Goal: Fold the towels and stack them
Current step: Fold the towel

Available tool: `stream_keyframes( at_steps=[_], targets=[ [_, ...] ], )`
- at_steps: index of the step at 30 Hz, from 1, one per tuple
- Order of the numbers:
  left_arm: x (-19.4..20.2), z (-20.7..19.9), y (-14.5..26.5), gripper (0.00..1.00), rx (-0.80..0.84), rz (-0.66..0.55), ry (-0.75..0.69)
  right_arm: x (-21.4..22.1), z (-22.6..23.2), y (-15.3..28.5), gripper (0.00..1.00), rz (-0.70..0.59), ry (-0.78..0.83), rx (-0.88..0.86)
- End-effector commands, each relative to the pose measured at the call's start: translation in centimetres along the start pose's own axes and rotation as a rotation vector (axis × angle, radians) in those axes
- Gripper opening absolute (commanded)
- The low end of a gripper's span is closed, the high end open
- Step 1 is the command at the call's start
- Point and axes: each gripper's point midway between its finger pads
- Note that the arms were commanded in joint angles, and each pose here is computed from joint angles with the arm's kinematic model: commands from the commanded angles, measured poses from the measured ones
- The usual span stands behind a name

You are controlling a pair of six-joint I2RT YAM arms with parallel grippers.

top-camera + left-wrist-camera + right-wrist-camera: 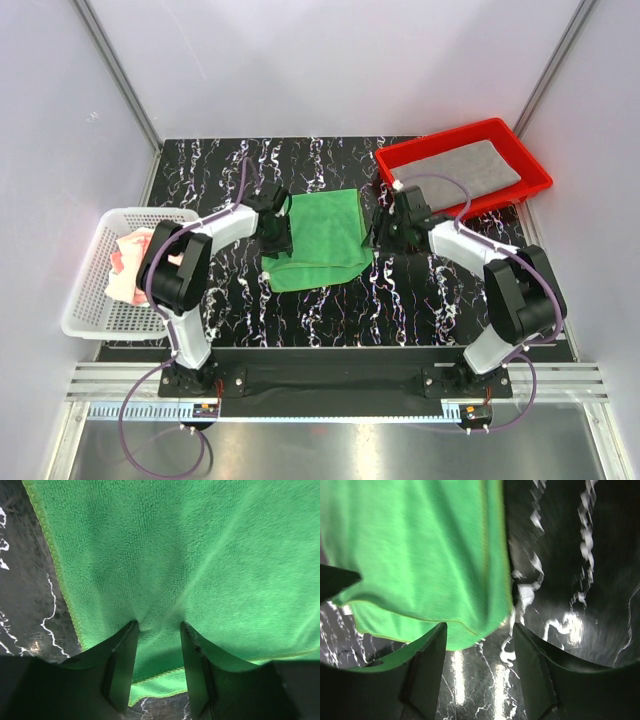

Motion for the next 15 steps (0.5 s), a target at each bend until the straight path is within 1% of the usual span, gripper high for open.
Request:
stream_keyframes(
  at_steps=[1,2,4,8,10,12,15],
  targets=[
    [-0.7,0.9,-1.4,0.45,-0.055,-0.017,0.067,0.3,0.0,-0.1,0.63,-0.072,-0.168,-0.011],
    [-0.8,1.7,-1.7,0.45,-0.082,-0.015,0.078,0.2,0.0,0.0,0.63,-0.089,-0.207,-0.016],
    [-1.3,3.6,-2.1,0.45,-0.140,-0.016,0.098,0.5,-0.1,-0.5,0.66,-0.098,-0.230,-0.035],
    [-2.4,6.2,-2.3,0.45,-0.172,-0.024,0.150,0.9,0.0,-1.5,0.67,-0.105,-0.244,-0.044],
    [-3.1,6.1,-2.2,0.45,-0.128,-0.032,0.164,0.6,1.0,-1.9,0.68,-0.132,-0.243,-0.102],
    [-3.6,6.2,-1.9,0.45,-0.126,-0.041,0.162,1.3,1.7,-2.5,0.68,-0.121,-0.268,-0.127],
    [-3.8,5.5,-1.8,0.45,-0.086,-0.045,0.155,2.1,1.9,-3.5,0.69,-0.134,-0.312,-0.122]
  ],
)
Point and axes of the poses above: each gripper's point midway between its finger pads, its own y axis back along the fingers, its own z axis along the line the jaws close on, x = y × z, and after that the axes turned 6 degrees about -y, right-handed
